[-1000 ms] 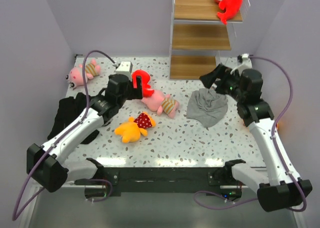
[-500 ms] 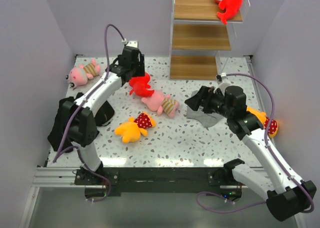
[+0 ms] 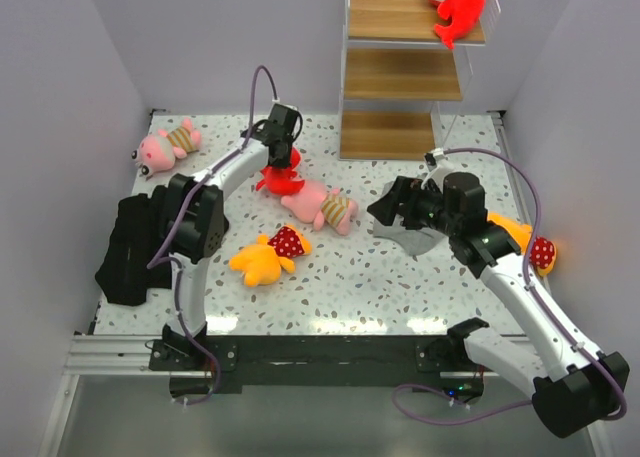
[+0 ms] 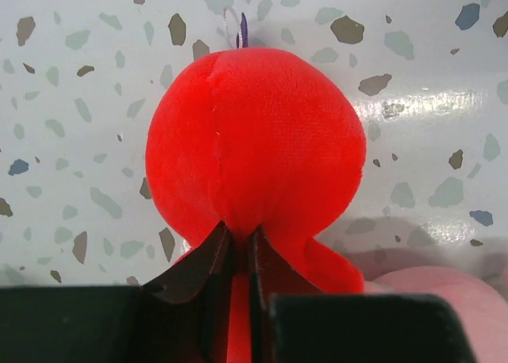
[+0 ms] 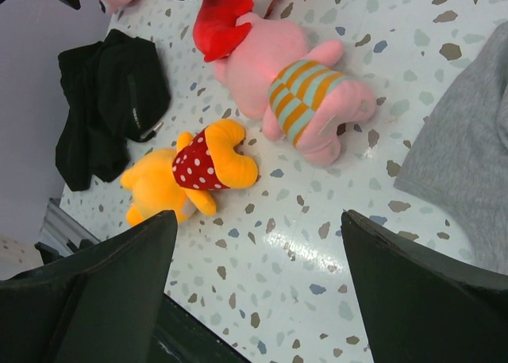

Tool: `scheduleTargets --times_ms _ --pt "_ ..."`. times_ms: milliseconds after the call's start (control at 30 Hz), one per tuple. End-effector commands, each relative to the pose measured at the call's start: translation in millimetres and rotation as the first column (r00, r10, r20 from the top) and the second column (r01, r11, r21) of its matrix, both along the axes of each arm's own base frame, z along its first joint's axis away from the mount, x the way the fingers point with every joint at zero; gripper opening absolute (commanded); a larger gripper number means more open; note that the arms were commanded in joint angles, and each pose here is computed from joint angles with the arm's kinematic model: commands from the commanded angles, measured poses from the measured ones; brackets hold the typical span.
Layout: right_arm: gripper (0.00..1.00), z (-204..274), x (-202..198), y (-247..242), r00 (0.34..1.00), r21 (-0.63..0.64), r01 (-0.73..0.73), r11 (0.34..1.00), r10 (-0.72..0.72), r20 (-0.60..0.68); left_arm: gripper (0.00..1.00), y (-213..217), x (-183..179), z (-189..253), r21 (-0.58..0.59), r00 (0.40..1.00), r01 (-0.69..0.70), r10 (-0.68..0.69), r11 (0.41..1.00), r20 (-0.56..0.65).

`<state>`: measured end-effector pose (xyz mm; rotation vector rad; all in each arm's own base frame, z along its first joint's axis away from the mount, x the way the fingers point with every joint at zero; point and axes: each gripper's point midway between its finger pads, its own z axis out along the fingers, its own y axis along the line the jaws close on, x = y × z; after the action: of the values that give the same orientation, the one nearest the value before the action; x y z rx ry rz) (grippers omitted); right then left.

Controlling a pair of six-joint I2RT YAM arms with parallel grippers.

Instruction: Place and organize the stuffed toys onto the shelf

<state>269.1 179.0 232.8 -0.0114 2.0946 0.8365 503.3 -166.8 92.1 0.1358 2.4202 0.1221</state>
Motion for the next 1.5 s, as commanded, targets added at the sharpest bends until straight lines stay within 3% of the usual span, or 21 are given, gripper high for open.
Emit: scheduleTargets --times_ms 0,267,400,433,500,533,600,633,667,700,733,767,833,867,933,967,1033,1167,1333,1467 --pt "0.88 11 -3 5 0.998 0.018 -0.033 0.999 0.032 0.047 0.0 3 7 27 -0.006 0.999 0.004 -0.004 1.0 0.047" --pt "0.88 25 -3 16 0.997 0.111 -0.051 0.993 0.044 0.066 0.0 -7 -10 108 -0.248 0.983 0.072 -0.026 0.966 0.184" --pt "0.88 31 -11 39 0.98 0.222 -0.18 0.958 0.156 0.121 0.0 -31 -38 154 -0.418 0.953 0.238 -0.129 0.877 0.274" --pt "0.88 44 -10 46 0.971 0.274 -0.213 0.938 0.173 0.164 0.0 -33 -46 148 -0.449 0.955 0.247 -0.138 0.859 0.262" --pt "0.88 41 -11 52 0.969 0.309 -0.224 0.924 0.178 0.171 0.0 -46 -61 179 -0.515 0.921 0.352 -0.19 0.782 0.341" --pt "0.88 47 -9 55 0.967 0.335 -0.23 0.914 0.174 0.189 0.0 -48 -70 174 -0.559 0.926 0.351 -0.191 0.751 0.325" --pt "0.88 48 -8 60 0.964 0.358 -0.238 0.903 0.176 0.197 0.0 -61 -90 211 -0.626 0.873 0.475 -0.241 0.618 0.424" --pt "0.88 56 -7 63 0.963 0.39 -0.242 0.888 0.17 0.211 0.0 -65 -104 200 -0.714 0.897 0.439 -0.226 0.546 0.379" --pt "0.87 55 -3 66 0.965 0.404 -0.236 0.884 0.166 0.202 0.0 -75 -114 230 -0.715 0.83 0.556 -0.25 0.423 0.498" --pt "0.87 60 -6 73 0.961 0.421 -0.255 0.871 0.18 0.211 0.0 -71 -126 248 -0.727 0.809 0.587 -0.229 0.356 0.541" --pt "0.86 70 -6 79 0.955 0.448 -0.273 0.851 0.183 0.233 0.0 -72 -138 236 -0.816 0.858 0.513 -0.199 0.267 0.474" --pt "0.86 69 -5 84 0.955 0.456 -0.276 0.846 0.19 0.227 0.0 -74 -146 259 -0.781 0.803 0.595 -0.184 0.189 0.567" --pt "0.86 80 -9 99 0.946 0.47 -0.305 0.828 0.208 0.247 0.0 -72 -159 263 -0.827 0.828 0.555 -0.151 0.089 0.539" --pt "0.86 82 -9 104 0.945 0.472 -0.31 0.825 0.214 0.247 0.0 -71 -165 276 -0.795 0.792 0.605 -0.136 0.046 0.595" --pt "0.85 87 -8 115 0.949 0.497 -0.303 0.813 0.208 0.237 0.0 -71 -172 276 -0.82 0.812 0.572 -0.12 -0.028 0.571" --pt "0.85 89 -6 117 0.952 0.513 -0.294 0.806 0.197 0.235 0.0 -69 -178 288 -0.784 0.778 0.618 -0.097 -0.06 0.621" --pt "0.83 92 -1 122 0.966 0.576 -0.248 0.779 0.153 0.209 0.0 -66 -183 288 -0.788 0.785 0.606 -0.074 -0.106 0.614" --pt "0.8 102 3 134 0.974 0.664 -0.218 0.715 0.119 0.191 0.0 -56 -194 307 -0.718 0.727 0.678 0.005 -0.157 0.686" --pt "0.78 127 -3 158 0.971 0.771 -0.237 0.591 0.157 0.178 0.0 -49 -203 315 -0.653 0.662 0.747 0.058 -0.121 0.747" --pt "0.74 140 -10 173 0.973 0.813 -0.23 0.535 0.152 0.176 0.0 -44 -210 323 -0.61 0.618 0.786 0.087 -0.104 0.782"
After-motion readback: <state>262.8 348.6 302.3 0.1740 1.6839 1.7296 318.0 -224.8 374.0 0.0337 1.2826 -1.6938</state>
